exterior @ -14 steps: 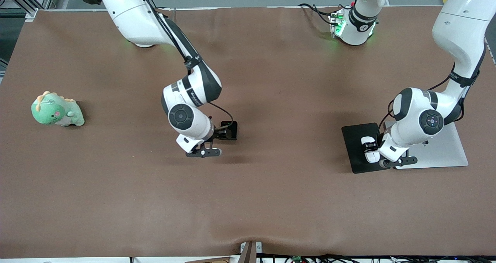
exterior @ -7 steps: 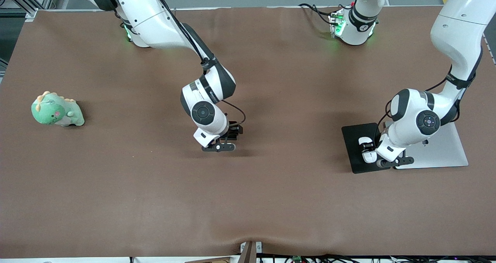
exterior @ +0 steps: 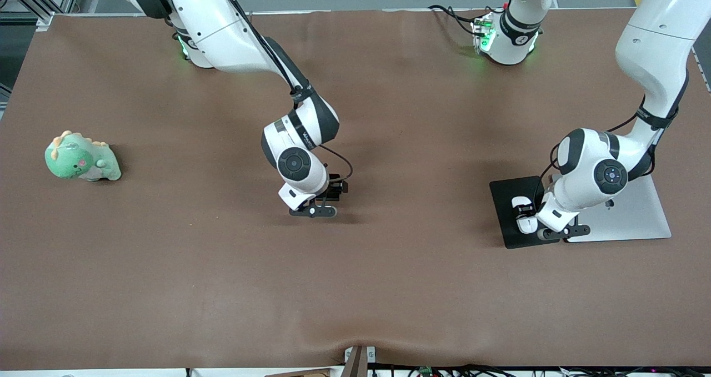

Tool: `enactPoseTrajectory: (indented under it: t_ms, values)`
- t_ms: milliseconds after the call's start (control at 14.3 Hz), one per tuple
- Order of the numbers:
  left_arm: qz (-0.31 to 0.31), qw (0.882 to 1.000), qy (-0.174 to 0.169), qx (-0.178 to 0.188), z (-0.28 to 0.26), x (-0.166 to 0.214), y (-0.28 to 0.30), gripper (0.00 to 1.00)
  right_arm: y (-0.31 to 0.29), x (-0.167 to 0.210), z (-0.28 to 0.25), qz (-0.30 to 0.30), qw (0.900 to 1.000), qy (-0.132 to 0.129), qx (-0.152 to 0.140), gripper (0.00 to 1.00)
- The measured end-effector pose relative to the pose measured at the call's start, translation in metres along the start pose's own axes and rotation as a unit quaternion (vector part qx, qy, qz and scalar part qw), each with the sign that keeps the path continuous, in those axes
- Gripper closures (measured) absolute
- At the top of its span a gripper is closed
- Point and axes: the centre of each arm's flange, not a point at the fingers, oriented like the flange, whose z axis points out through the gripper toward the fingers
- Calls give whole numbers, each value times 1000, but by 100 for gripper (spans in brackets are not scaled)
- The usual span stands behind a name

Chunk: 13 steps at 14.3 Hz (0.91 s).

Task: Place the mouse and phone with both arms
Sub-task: 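Release the mouse with the left gripper while the right gripper grasps the phone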

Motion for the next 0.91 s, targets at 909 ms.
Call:
enactPoseTrajectory:
  t_ms: [909]
  values:
    - [16,997,60,39,-147,25,24,0,13,16,-30,42,997,-58,-18,21]
